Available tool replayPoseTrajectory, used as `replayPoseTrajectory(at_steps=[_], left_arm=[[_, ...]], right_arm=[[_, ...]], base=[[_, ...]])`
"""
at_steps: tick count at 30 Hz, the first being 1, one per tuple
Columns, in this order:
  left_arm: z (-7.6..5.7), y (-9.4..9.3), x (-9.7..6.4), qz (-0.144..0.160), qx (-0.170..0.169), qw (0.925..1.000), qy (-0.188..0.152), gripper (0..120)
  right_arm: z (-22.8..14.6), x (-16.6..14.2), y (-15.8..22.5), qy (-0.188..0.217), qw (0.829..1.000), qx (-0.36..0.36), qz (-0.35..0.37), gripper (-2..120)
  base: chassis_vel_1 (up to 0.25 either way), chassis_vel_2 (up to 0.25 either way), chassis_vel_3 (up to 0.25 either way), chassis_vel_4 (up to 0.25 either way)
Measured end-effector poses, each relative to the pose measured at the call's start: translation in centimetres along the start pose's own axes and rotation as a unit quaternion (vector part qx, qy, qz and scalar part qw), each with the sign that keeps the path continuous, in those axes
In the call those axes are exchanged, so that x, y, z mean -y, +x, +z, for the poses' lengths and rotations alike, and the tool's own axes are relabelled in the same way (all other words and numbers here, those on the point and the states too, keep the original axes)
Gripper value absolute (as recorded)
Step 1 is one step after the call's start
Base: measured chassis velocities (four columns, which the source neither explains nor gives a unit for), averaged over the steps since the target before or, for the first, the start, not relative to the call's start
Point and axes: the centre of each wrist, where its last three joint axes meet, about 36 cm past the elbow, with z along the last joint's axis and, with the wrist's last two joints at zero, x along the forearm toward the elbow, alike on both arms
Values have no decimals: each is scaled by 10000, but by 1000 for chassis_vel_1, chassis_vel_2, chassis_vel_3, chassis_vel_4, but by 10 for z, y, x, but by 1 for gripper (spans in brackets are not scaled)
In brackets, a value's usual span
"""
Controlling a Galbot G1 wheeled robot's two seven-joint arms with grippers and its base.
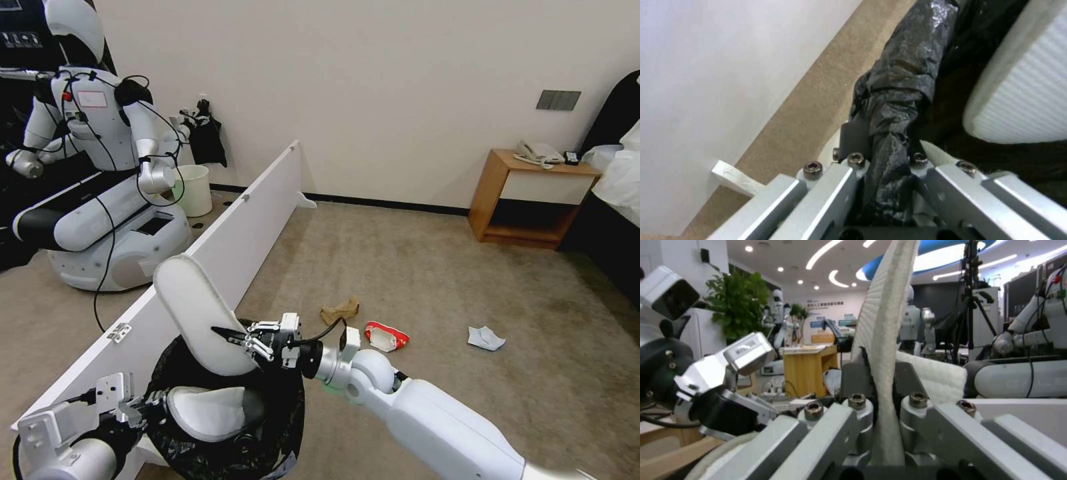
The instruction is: Pick up the trash bin, then pick up the garbage from the floor and place it into the trash bin.
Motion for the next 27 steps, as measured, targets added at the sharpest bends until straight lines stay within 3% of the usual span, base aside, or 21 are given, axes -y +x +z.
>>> replayPoseTrajectory(at_steps=[27], left_arm=[[2, 0, 0, -3, -58, 10000, -2, 1]], right_arm=[[11, 9, 9, 264, 9993, -229, -104, 4]], base=[[0, 0, 0, 0]])
